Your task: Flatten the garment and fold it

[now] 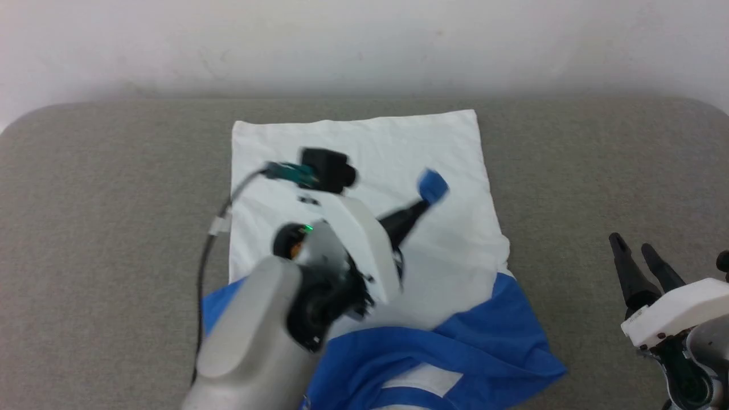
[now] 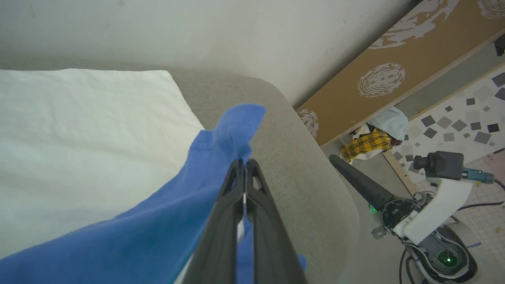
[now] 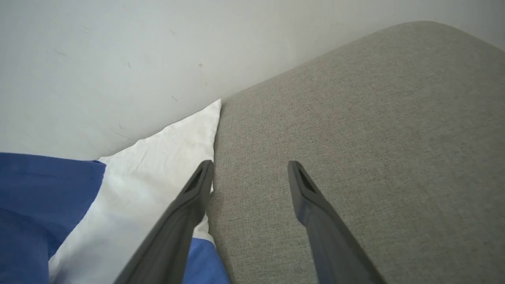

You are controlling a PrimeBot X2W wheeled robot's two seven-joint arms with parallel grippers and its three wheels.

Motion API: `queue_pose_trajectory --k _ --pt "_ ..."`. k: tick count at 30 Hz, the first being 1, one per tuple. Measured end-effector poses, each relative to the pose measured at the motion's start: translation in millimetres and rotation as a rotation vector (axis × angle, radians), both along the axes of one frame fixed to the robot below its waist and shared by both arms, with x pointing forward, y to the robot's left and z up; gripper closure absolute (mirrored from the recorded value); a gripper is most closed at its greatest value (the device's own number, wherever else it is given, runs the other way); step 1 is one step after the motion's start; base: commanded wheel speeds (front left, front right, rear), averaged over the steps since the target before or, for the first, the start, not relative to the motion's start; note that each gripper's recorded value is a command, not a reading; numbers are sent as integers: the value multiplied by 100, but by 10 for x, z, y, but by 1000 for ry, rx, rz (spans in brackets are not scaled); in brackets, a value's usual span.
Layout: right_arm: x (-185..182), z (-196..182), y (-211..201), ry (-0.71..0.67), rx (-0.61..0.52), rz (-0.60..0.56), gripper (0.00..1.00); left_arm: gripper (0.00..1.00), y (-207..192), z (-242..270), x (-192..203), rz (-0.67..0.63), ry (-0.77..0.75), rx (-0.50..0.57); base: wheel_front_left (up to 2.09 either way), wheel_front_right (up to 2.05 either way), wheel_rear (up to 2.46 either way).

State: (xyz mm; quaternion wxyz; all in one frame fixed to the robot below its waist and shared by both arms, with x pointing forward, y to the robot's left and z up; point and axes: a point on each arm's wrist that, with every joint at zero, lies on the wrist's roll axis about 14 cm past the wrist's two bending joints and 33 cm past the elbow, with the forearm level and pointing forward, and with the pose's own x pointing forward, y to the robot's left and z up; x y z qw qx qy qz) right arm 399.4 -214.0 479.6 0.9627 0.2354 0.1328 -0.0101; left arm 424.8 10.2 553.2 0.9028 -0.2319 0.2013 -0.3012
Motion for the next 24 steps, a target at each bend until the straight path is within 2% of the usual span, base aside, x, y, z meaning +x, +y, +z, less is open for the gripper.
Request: queue_pose_trajectory --k 4,8,15,16,17,21,24 --pt "-62 -49 -129 11 0 -40 0 100 -483 -332 -266 -177 70 68 0 0 0" --pt "-106 -117 -238 29 -4 -74 0 100 -805 -633 -581 -340 141 129 0 0 0" --pt "-106 -202 -271 50 -4 -86 0 100 -979 -1090 -1075 -509 273 223 0 0 0" --pt "-96 -205 -258 50 -3 -83 0 75 -978 -1141 -1127 -522 289 237 0 0 0" --pt "-84 -207 -242 50 -2 -78 0 0 -971 -1190 -1170 -532 303 252 0 0 0" --pt "-48 -201 -192 46 7 -65 0 0 -958 -1176 -1150 -510 293 233 0 0 0" --pt "-33 -186 -170 42 8 -58 0 0 -936 -997 -1000 -455 257 161 0 0 0"
